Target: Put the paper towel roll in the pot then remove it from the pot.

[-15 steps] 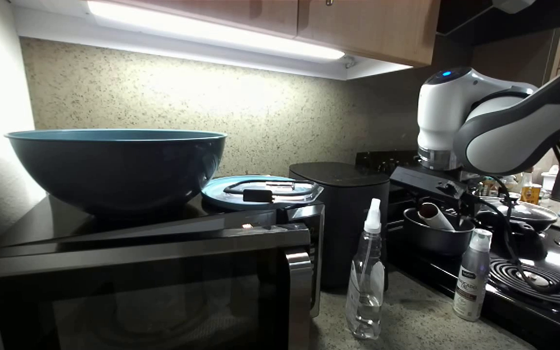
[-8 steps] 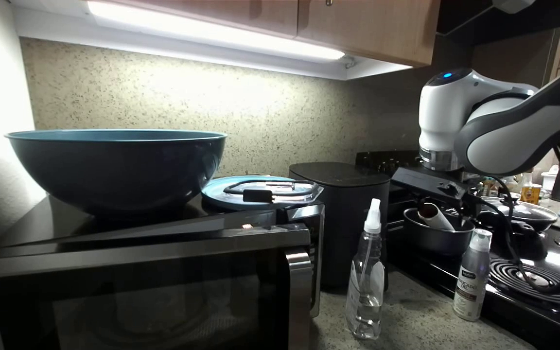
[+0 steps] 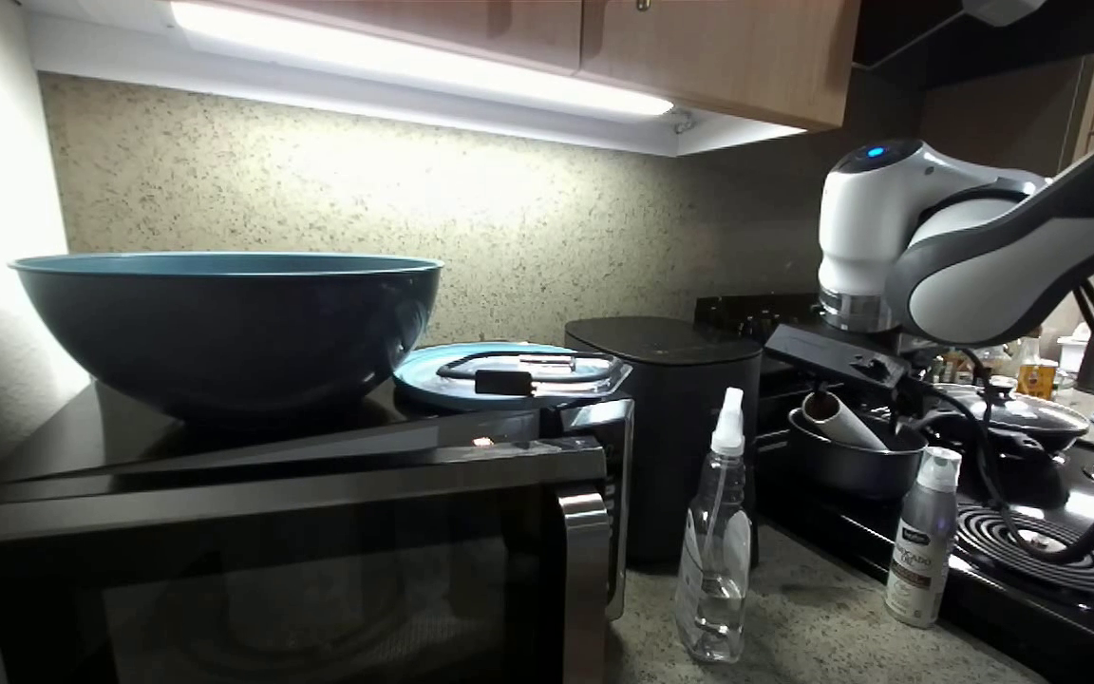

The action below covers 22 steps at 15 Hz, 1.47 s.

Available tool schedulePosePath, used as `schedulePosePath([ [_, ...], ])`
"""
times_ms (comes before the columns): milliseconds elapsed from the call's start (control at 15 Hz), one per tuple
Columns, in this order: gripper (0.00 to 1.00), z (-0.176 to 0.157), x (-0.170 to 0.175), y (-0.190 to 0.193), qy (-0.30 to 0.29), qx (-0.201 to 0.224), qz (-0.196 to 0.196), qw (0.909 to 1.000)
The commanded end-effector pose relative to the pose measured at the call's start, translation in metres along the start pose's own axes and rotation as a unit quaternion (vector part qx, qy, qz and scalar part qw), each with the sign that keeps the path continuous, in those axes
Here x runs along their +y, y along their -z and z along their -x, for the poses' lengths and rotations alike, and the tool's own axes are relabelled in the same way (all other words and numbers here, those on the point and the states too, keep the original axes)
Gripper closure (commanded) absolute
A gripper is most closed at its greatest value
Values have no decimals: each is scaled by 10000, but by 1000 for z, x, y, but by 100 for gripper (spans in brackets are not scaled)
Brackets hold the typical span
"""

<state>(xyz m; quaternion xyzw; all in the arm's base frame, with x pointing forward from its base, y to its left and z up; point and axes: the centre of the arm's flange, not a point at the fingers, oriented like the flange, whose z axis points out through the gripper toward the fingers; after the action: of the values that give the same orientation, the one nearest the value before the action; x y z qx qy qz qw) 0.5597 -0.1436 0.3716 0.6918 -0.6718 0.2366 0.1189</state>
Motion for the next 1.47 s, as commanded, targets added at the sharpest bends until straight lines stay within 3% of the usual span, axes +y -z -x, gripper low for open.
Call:
schedulePosePath([
  [0, 0, -6, -10, -2, -117, 249, -357, 9990],
  [1200, 0, -31, -10, -5, -272, 296, -208, 9990],
  [1267, 25, -33, -10, -5, -279, 293, -225, 9989],
  [1400, 33, -34, -10, -5, -295, 311, -237, 9988],
])
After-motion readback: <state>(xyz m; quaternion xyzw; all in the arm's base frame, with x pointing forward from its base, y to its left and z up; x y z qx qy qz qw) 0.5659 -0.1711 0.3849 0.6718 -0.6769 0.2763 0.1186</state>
